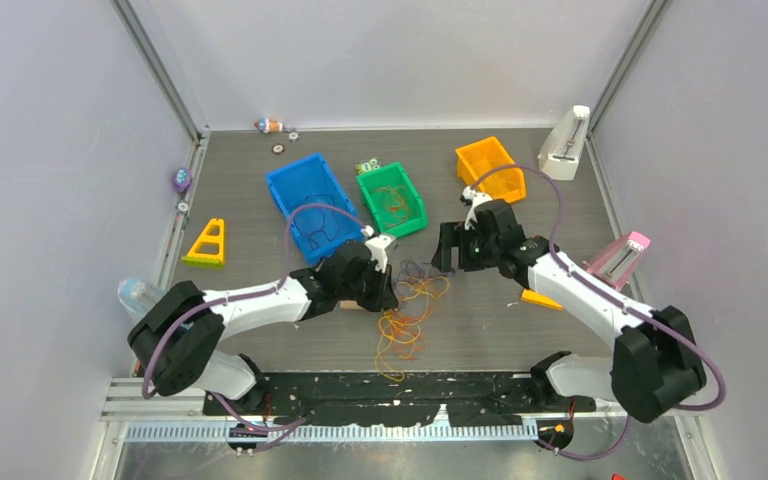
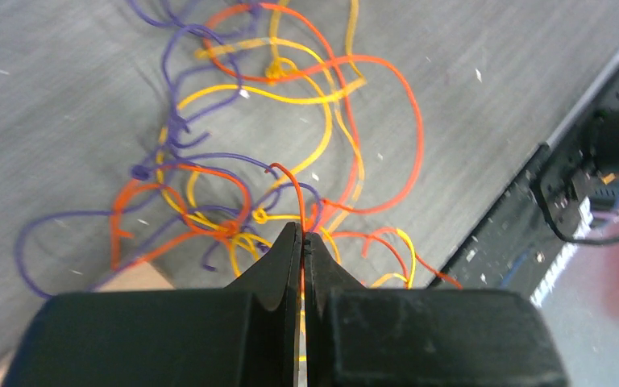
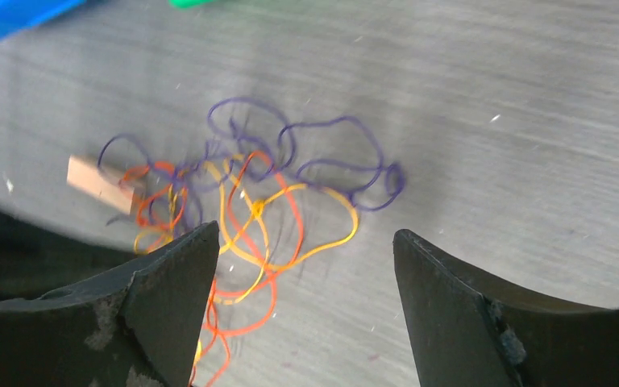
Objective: Untangle the cables
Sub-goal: Pick up the cable at the center of the board, then place the cable in the bin.
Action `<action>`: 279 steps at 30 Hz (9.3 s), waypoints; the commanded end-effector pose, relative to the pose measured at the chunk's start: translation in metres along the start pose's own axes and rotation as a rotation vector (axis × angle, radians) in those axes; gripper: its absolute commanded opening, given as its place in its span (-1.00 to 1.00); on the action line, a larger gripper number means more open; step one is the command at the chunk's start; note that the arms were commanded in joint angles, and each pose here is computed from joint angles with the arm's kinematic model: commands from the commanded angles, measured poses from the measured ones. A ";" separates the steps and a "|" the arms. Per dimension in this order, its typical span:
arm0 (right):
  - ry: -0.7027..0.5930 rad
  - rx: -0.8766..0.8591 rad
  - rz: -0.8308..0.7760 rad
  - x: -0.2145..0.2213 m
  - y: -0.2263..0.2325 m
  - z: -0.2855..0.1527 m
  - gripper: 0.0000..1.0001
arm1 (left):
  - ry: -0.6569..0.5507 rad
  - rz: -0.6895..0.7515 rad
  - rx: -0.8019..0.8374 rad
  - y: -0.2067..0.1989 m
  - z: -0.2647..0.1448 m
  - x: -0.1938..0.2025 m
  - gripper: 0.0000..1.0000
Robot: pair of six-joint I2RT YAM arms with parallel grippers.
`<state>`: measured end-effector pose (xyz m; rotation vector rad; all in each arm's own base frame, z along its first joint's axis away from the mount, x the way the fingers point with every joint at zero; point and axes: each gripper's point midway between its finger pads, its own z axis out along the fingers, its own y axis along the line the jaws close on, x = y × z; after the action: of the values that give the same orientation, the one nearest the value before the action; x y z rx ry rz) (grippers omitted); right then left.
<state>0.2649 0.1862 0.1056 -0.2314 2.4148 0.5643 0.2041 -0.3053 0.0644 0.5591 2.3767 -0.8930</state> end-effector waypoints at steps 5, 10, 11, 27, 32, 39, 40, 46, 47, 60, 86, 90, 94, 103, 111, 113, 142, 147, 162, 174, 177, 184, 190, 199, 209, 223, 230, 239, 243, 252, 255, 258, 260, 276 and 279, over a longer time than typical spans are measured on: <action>-0.075 0.035 0.088 -0.040 -0.009 0.030 0.69 | -0.060 0.010 0.059 -0.032 -0.019 0.002 -0.62; -0.052 0.006 0.083 -0.038 -0.004 0.045 0.69 | -0.134 0.078 -0.102 -0.011 -0.048 -0.021 0.37; -0.034 0.012 0.074 -0.034 -0.005 0.049 0.69 | -0.152 0.091 -0.108 -0.013 -0.056 -0.030 0.46; 0.017 0.180 -0.014 -0.042 -0.014 0.081 0.49 | -0.347 -0.012 -0.299 0.044 -0.123 -0.070 0.99; 0.058 0.178 -0.050 -0.028 -0.010 0.083 0.41 | -0.342 -0.018 -0.316 0.050 -0.127 -0.066 0.99; 0.111 0.238 -0.078 -0.002 -0.027 0.068 0.56 | -0.347 -0.016 -0.298 0.048 -0.126 -0.065 0.99; 0.116 0.256 -0.078 0.003 -0.032 0.068 0.58 | -0.345 -0.015 -0.294 0.048 -0.125 -0.065 0.99; 0.157 0.274 -0.041 0.023 -0.039 0.074 0.50 | -0.328 -0.008 -0.288 0.047 -0.121 -0.066 0.99; 0.161 0.260 -0.031 0.026 -0.037 0.077 0.46 | -0.328 -0.005 -0.289 0.047 -0.121 -0.067 0.99; -0.030 0.083 -0.078 -0.035 0.008 0.044 -0.89 | -0.361 0.059 -0.185 0.027 -0.119 -0.079 0.98; -0.456 -0.566 -0.202 -0.125 0.147 -0.123 -0.89 | -0.643 0.269 0.203 -0.067 -0.123 -0.186 0.93; -0.471 -0.601 -0.197 -0.130 0.154 -0.133 -0.89 | -0.608 0.255 0.284 -0.080 -0.109 -0.191 0.89; -0.479 -0.614 -0.185 -0.134 0.158 -0.137 -0.89 | -0.590 0.281 0.399 -0.100 -0.101 -0.190 0.66; -0.482 -0.636 -0.149 -0.134 0.159 -0.134 -0.89 | -0.509 0.293 0.548 -0.122 -0.086 -0.178 -0.19; -0.507 -0.581 -0.108 -0.128 0.141 -0.125 0.72 | -0.528 0.258 0.432 -0.104 -0.090 -0.186 -1.00; -0.517 -0.537 -0.099 -0.117 0.127 -0.118 0.95 | -0.540 0.220 0.394 -0.094 -0.097 -0.195 -1.00; -0.014 0.102 0.076 0.032 -0.017 -0.010 0.91 | -0.298 0.145 0.119 -0.017 -0.063 -0.127 0.35; 0.031 0.206 0.150 0.045 -0.034 -0.004 0.83 | -0.274 0.156 0.120 -0.020 -0.054 -0.130 0.49; 0.153 0.073 0.214 0.073 -0.013 0.023 0.15 | -0.108 0.186 0.122 -0.030 -0.008 -0.132 0.53; 0.105 0.031 0.294 0.079 -0.008 0.013 0.33 | -0.021 0.234 0.172 -0.046 0.016 -0.135 0.53; 0.074 -0.050 0.160 0.068 0.002 0.008 0.33 | -0.008 0.249 0.173 -0.045 0.016 -0.133 0.53; -0.031 -0.246 -0.063 0.052 0.029 -0.006 0.21 | 0.000 0.266 0.164 -0.044 0.008 -0.131 0.53; -0.005 -0.265 -0.089 0.056 0.030 0.005 0.13 | -0.057 0.255 0.224 -0.060 -0.010 -0.138 0.53; 0.095 -0.291 -0.101 0.072 0.039 0.020 -0.41 | -0.165 0.228 0.258 -0.064 -0.044 -0.155 0.53; -0.146 -0.500 -0.152 -0.040 0.117 -0.079 -0.89 | -0.321 0.268 0.331 -0.079 -0.089 -0.171 0.54; -0.538 -0.917 -0.129 -0.192 0.231 -0.263 -0.89 | -0.578 0.416 0.512 -0.123 -0.152 -0.191 0.82; -0.642 -0.997 -0.112 -0.229 0.244 -0.296 -0.89 | -0.432 0.279 0.447 -0.084 -0.061 -0.148 0.71; -0.871 -0.863 -0.023 -0.311 0.200 -0.359 -0.89 | -0.254 0.120 0.480 -0.063 0.011 -0.085 0.28; -0.972 -0.772 0.028 -0.346 0.167 -0.374 -0.89 | -0.189 0.080 0.412 -0.043 0.024 -0.049 0.09; -1.052 -0.639 0.066 -0.397 0.119 -0.375 -0.89 | -0.114 0.053 0.333 -0.018 0.007 0.007 -0.54; -1.084 -0.607 0.084 -0.413 0.100 -0.380 -0.89 | -0.087 0.047 0.308 -0.012 0.002 0.019 -0.45; -1.139 -0.586 0.080 -0.424 0.088 -0.400 -0.90 | -0.076 0.050 0.276 -0.005 -0.003 0.028 -0.50; -1.161 -0.570 0.077 -0.426 0.081 -0.409 -0.89 | -0.068 0.047 0.240 0.000 -0.007 0.031 -0.56; -1.023 -0.350 0.276 -0.428 -0.038 -0.283 -0.89 | -0.157 0.184 0.197 -0.033 -0.066 -0.037 -1.00; -0.997 -0.343 0.304 -0.426 -0.052 -0.261 -0.89 | -0.169 0.193 0.191 -0.036 -0.073 -0.042 -1.00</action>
<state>0.4577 0.0400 0.5449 0.2520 1.4028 0.9843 0.1945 -0.2933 0.1416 0.7141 2.0685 -1.0822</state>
